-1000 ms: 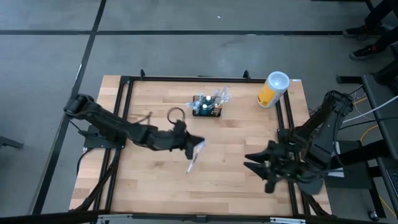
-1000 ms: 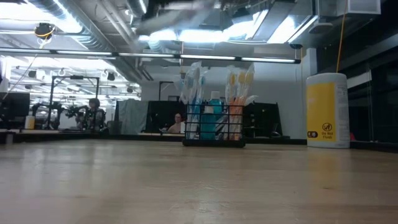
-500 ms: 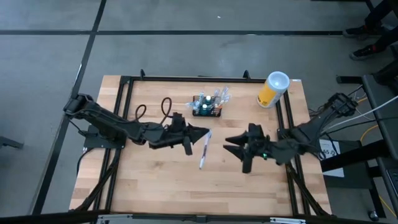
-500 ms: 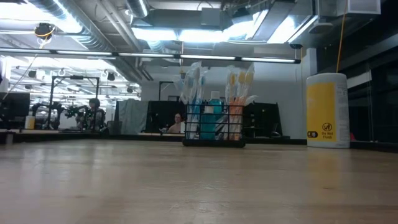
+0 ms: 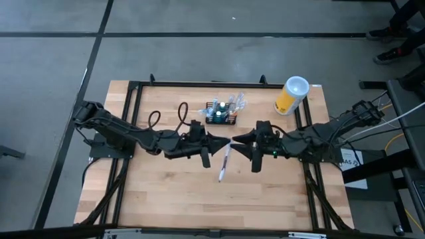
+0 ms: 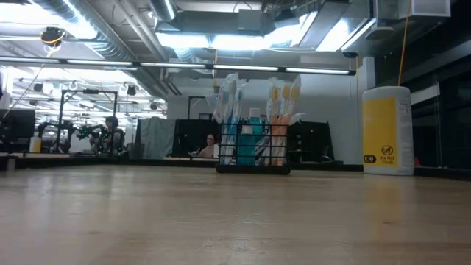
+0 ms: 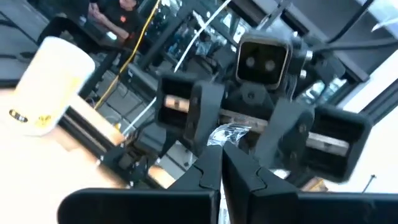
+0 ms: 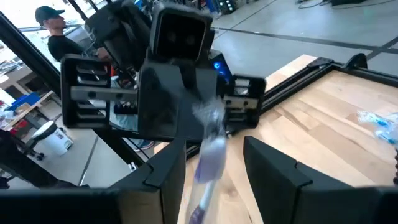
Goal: Pick & Place toothbrushing station
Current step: Put the purple toothbrush into the black mesh organizer
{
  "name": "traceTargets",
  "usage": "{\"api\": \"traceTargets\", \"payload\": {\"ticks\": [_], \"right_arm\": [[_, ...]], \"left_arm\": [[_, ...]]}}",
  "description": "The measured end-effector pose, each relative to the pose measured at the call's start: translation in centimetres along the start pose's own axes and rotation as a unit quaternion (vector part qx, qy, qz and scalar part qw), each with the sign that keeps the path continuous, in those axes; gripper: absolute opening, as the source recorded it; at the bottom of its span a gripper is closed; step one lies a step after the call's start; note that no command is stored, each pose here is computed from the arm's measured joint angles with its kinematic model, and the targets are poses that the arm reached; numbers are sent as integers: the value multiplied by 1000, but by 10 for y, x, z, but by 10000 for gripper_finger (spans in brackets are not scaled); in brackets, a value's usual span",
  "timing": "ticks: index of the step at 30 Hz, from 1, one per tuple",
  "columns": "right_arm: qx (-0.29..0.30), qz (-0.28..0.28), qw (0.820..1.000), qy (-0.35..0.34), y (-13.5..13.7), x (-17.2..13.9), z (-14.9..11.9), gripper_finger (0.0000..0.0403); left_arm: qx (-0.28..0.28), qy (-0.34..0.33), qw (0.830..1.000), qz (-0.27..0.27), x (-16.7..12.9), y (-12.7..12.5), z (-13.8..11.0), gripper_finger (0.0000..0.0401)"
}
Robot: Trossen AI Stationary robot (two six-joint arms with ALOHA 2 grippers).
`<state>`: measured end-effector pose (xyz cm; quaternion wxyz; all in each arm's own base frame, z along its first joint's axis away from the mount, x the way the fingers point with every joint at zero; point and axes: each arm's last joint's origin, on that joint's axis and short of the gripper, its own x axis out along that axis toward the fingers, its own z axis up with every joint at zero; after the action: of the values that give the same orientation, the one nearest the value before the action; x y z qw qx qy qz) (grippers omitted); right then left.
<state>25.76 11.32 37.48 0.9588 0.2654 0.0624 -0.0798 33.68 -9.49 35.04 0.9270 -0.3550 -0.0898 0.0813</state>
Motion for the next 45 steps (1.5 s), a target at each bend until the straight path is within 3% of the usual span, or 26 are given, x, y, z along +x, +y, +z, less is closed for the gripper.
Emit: {"api": "traceTargets", "payload": {"ticks": [10, 12, 16, 17, 24, 31, 37, 41, 45], "right_arm": [[-1, -2, 1000, 20, -6, 15, -6, 154], [-3, -3, 1000, 19, -5, 18, -8, 129], [-20, 6, 1000, 4, -3, 18, -5, 30], [-26, 9, 1000, 0, -2, 18, -4, 21], [-43, 1, 999, -24, 1, 17, 4, 16], [-64, -18, 997, -28, -6, 20, 8, 16], [-131, -104, 983, -74, -31, 25, 33, 16], [-188, -198, 958, -85, -65, 35, 51, 16], [-201, -272, 938, -77, -104, 43, 63, 16]], "left_arm": [[-7, -22, 999, -25, 6, 4, 12, 1], [-7, -21, 999, -26, 6, 4, 12, 1], [-11, -22, 999, -32, 6, 3, 13, 1], [-13, -25, 999, -33, 5, 2, 14, 1], [2, -73, 997, -16, 1, -1, 24, 21], [51, -184, 981, -20, -23, -17, 69, 94], [113, -179, 977, 18, -59, -26, 102, 153], [146, -151, 977, 45, -78, -32, 105, 165], [191, -139, 968, 85, -91, -39, 100, 162]]}}
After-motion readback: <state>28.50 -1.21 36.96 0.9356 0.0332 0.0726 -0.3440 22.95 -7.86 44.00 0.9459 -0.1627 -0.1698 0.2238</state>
